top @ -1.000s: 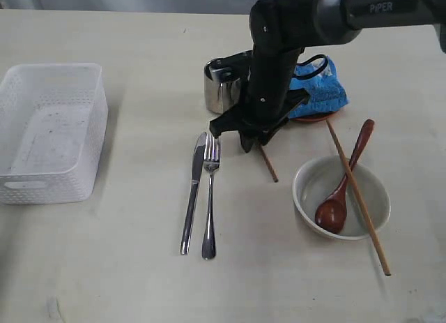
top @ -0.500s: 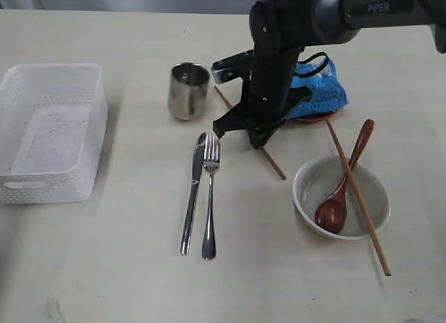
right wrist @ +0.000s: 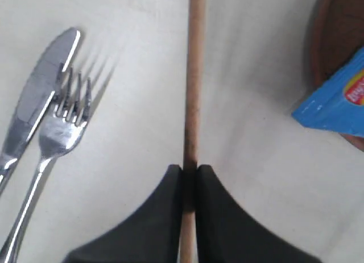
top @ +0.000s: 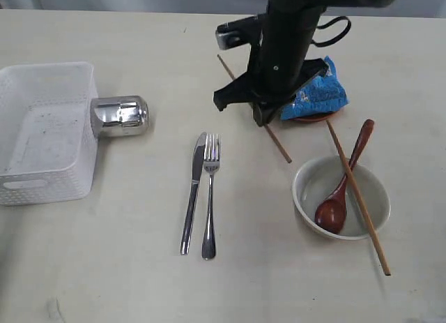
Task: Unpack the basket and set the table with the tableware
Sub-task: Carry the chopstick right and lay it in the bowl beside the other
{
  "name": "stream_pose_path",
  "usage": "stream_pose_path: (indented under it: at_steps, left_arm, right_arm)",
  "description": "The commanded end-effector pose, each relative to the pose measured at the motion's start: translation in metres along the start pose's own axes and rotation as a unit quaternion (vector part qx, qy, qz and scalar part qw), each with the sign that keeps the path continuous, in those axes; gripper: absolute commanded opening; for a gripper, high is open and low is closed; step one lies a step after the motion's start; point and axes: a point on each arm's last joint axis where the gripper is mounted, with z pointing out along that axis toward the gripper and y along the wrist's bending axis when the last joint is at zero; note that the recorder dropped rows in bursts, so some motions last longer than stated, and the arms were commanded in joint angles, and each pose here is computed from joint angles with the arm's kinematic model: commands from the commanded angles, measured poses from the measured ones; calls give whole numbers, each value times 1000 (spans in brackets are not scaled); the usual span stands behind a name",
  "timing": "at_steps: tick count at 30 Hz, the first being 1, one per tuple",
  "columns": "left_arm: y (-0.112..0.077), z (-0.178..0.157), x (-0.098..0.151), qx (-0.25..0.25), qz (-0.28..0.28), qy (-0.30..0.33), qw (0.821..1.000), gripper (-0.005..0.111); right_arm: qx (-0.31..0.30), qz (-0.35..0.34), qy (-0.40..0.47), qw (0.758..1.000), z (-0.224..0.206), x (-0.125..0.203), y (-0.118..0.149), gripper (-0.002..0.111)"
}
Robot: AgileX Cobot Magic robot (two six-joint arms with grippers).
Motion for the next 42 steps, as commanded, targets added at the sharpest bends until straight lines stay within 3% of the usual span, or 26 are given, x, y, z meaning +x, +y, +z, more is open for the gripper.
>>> stream_pose_path:
  at_steps: [1,10,21,32,42]
  left_arm:
    - [0,0,1,-1,-3,-1,1000,0]
    - [0,0,1,-1,-3,-1,1000,0]
    - [0,0,1,-1,-3,-1,1000,0]
    - [0,0,1,-1,-3,-1,1000,0]
    - [0,0,1,-1,-3,-1,1000,0]
  right_arm:
    - [2,26,-25,999,-43,10,-1,0]
    - [0,98,-17,995,-99,62,-18,0]
    - [-11,155,40,987,-69,140,-17,0]
    - [-21,186,23,982,-28,162,-17,0]
    - [4,170,42,985,-24,165,-21,0]
